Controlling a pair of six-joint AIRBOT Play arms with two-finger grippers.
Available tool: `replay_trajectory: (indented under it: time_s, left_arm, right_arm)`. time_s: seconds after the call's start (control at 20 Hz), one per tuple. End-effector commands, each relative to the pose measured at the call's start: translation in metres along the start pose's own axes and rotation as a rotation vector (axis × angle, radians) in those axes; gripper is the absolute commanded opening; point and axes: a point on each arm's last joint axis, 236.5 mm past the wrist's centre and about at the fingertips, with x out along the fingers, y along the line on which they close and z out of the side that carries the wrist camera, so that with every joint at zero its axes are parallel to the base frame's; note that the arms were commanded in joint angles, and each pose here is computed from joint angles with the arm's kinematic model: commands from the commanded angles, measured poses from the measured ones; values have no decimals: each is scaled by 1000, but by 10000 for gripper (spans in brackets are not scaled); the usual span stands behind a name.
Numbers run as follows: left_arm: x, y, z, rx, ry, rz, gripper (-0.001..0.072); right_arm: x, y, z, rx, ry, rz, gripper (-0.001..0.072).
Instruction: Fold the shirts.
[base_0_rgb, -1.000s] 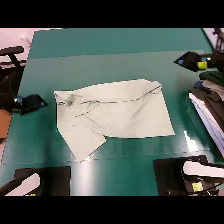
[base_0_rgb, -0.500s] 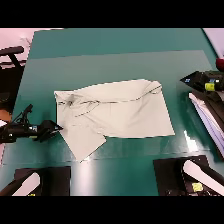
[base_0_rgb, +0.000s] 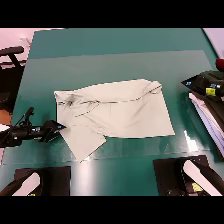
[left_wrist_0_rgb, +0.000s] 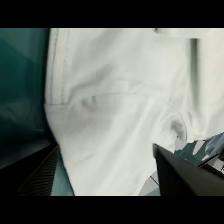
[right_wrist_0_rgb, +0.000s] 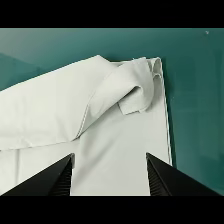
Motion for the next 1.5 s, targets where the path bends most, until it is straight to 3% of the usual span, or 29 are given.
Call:
replay_trajectory:
  time_s: [0.0,0.2,0.25,0.45,0.5,0.65,0.85,1.15,1.45]
  left_arm:
    - [0,-10,11,7,-52,-46,676]
    - [7,-14,6,-12,-61,-97,673]
    - [9,-14,4,-15,-65,-106,593]
    - [12,-9,3,-22,-77,-98,114]
    - [12,-9,4,-18,-81,-101,26]
    - [8,-20,10,-4,-95,-136,25]
    - [-12,-51,28,89,-98,-185,25]
    - [-30,-74,45,162,-124,-207,25]
    - [-30,-75,42,163,-114,-212,26]
  right_arm:
    - [-1,1,-1,-2,0,2,507]
    - [-1,2,-3,-2,9,6,507]
    - [-1,2,-3,-2,9,6,507]
    - [-1,2,-4,-3,9,5,507]
    - [-1,2,-4,-3,10,5,507]
    - [1,3,-21,6,72,20,504]
    - [19,-9,-98,148,267,64,505]
    - [18,-54,-196,244,526,-79,506]
    - [4,-74,-200,349,511,-113,506]
